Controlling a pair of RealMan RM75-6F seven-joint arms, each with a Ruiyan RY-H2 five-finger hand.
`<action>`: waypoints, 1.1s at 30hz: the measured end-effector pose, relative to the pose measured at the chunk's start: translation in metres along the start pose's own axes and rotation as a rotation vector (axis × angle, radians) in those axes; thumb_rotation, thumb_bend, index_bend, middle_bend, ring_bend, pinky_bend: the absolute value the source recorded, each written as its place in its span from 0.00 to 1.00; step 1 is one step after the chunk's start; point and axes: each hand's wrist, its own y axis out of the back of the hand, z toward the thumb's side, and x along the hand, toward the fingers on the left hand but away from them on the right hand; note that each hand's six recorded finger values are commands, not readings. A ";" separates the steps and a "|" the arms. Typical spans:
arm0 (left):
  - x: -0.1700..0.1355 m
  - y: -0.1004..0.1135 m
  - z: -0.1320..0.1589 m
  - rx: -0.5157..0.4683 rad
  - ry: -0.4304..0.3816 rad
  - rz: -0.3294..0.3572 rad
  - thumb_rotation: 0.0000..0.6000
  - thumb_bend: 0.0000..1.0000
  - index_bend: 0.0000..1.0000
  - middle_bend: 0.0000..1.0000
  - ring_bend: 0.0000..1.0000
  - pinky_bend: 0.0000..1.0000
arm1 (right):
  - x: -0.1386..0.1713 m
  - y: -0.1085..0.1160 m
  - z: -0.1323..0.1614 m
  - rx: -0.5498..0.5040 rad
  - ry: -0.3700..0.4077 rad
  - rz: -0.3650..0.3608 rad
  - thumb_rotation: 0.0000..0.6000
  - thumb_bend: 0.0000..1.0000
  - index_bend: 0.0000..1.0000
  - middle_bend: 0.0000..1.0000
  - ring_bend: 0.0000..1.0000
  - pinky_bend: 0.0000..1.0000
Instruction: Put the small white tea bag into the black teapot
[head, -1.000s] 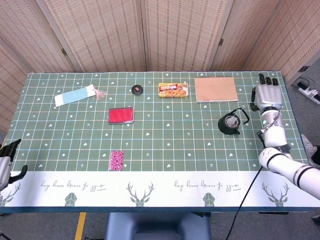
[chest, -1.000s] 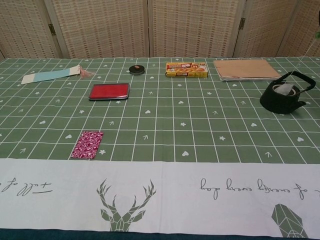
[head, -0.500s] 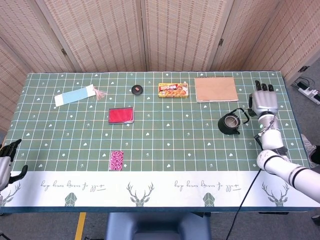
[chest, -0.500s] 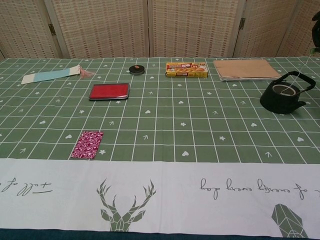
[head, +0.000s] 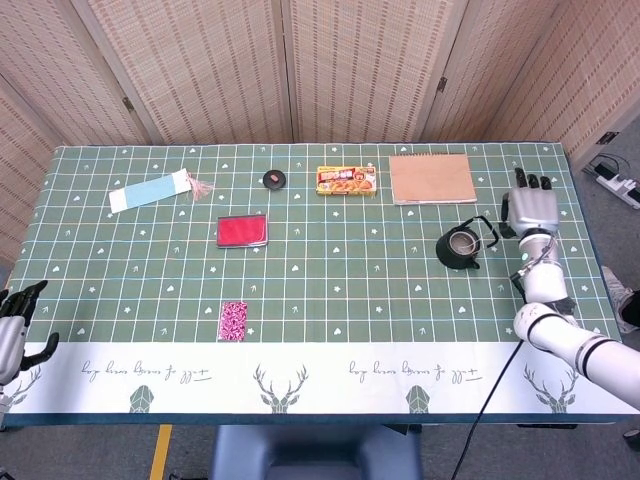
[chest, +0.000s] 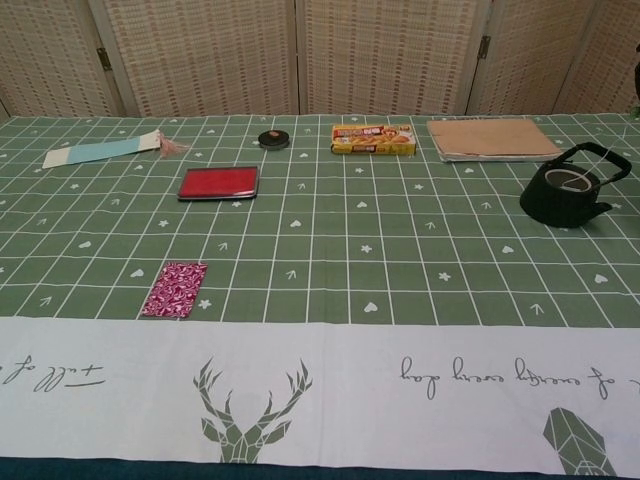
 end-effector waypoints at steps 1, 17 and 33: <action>0.000 0.000 0.000 0.000 0.000 0.001 1.00 0.40 0.00 0.08 0.09 0.01 | -0.001 -0.002 0.001 -0.001 0.005 0.006 1.00 0.44 0.63 0.03 0.00 0.00; -0.004 -0.001 0.006 0.013 -0.021 0.002 1.00 0.40 0.00 0.08 0.09 0.01 | 0.031 -0.035 -0.028 0.108 0.038 0.024 1.00 0.44 0.63 0.03 0.00 0.00; -0.003 0.000 0.007 0.007 -0.026 0.001 1.00 0.40 0.00 0.08 0.09 0.01 | 0.055 -0.073 -0.032 0.237 0.102 0.027 1.00 0.44 0.33 0.00 0.00 0.00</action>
